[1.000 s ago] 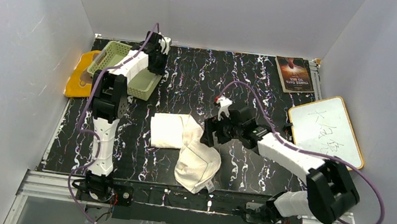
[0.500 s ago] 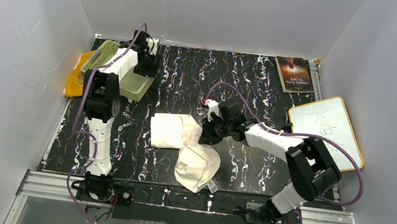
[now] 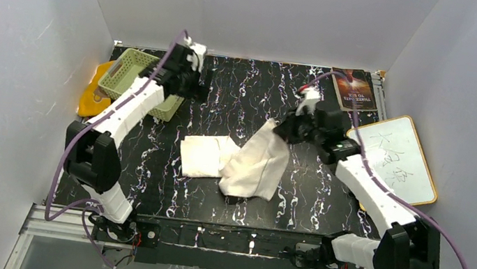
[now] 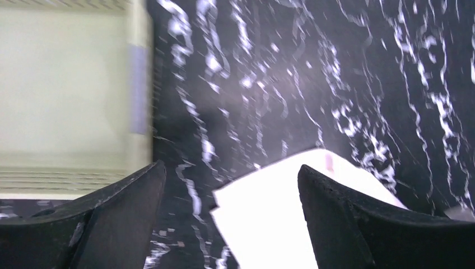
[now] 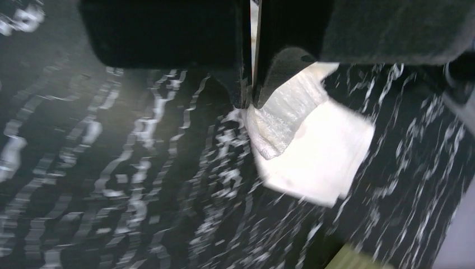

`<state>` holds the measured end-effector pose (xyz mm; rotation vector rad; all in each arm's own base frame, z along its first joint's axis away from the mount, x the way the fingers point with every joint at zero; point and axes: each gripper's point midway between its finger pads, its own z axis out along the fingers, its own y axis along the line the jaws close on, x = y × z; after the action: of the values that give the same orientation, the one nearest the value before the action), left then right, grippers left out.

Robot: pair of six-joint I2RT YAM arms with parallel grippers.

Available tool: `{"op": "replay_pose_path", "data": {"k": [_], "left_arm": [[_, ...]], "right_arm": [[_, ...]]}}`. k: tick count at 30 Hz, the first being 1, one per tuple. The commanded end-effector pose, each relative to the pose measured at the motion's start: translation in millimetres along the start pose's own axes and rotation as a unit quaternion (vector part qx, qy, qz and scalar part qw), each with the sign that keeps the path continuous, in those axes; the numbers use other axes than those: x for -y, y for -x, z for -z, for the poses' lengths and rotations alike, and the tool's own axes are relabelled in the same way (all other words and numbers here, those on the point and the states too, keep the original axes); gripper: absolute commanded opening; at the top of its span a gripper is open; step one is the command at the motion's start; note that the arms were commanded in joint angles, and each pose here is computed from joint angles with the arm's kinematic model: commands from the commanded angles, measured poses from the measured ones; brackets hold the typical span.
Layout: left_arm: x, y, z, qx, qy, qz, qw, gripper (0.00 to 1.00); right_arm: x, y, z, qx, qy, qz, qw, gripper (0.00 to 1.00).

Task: Roll the towels
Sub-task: Pick up the towel at the center of the board.

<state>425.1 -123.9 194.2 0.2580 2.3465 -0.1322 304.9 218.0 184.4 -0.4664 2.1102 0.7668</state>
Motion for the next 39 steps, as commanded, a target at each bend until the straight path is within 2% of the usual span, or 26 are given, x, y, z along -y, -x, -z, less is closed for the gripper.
{"op": "replay_pose_path", "data": {"k": [1, 6, 10, 23, 31, 39], "left_arm": [[18, -85, -21, -0.096, -0.003, 0.055, 0.994, 0.86], [31, -140, -42, -0.150, -0.001, 0.078, 0.986, 0.83], [31, -156, -54, -0.170, 0.015, 0.073, 0.983, 0.81], [16, -170, -65, -0.199, 0.052, 0.037, 0.978, 0.80], [17, -167, -58, -0.178, -0.021, 0.115, 0.977, 0.76], [13, -206, -61, -0.224, -0.019, 0.123, 0.967, 0.69]], "right_arm": [[67, 26, 27, 0.068, -0.118, -0.088, 0.987, 0.00], [129, 2, 49, 0.062, -0.255, -0.186, 0.947, 0.00], [144, -5, 61, 0.073, -0.294, -0.213, 0.929, 0.00], [146, -7, 63, 0.065, -0.295, -0.200, 0.932, 0.00], [143, -10, 60, 0.061, -0.281, -0.195, 0.938, 0.00], [140, -8, 64, 0.066, -0.278, -0.191, 0.939, 0.00]]}}
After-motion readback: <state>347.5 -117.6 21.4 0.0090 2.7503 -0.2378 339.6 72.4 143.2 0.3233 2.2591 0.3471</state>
